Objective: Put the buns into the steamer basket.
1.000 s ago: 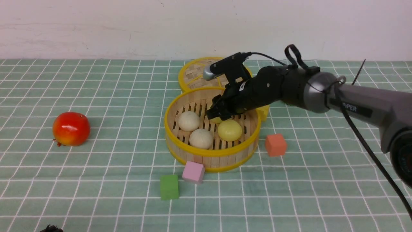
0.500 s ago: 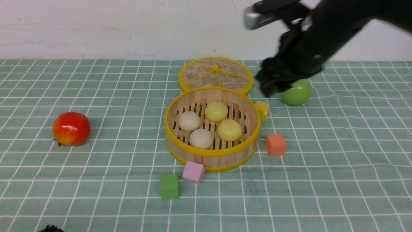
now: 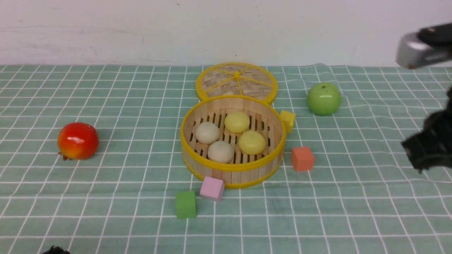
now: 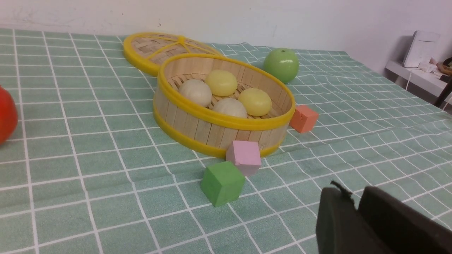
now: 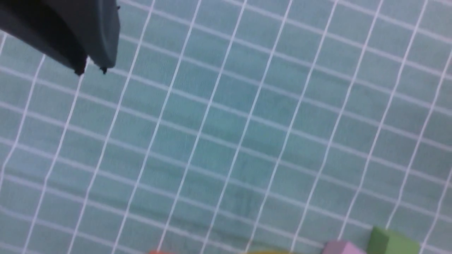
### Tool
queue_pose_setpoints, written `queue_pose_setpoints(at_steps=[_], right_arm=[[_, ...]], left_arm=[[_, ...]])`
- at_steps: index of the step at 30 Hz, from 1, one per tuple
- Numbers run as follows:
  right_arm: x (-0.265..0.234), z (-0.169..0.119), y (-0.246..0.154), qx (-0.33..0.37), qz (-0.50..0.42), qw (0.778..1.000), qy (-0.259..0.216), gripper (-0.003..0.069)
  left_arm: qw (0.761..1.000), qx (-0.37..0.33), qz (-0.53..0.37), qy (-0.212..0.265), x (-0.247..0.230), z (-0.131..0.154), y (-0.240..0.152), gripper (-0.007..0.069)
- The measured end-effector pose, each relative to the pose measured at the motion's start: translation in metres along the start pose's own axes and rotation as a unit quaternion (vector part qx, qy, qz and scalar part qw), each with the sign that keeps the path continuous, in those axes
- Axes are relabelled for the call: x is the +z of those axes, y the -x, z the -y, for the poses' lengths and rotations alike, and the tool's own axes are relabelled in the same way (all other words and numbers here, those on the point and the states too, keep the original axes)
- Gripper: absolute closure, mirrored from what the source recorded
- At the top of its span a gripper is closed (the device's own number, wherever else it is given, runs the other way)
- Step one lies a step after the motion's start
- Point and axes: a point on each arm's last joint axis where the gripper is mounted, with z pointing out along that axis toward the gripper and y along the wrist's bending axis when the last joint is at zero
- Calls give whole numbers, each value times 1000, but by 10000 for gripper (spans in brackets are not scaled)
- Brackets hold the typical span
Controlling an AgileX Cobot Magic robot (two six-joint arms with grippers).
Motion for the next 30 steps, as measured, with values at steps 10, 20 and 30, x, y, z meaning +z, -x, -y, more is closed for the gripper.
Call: queue_pose_setpoints(at_steps=[10, 20, 30], right_arm=[[-25, 2, -19, 0, 33, 999, 8, 596], [-38, 32, -94, 1, 231, 973, -30, 593], [100, 57, -236, 59, 362, 924, -107, 593]], left_arm=[[1000, 0, 0, 0, 0, 0, 0, 533], [1000, 0, 0, 0, 0, 0, 0, 522], [1000, 0, 0, 0, 0, 0, 0, 512]])
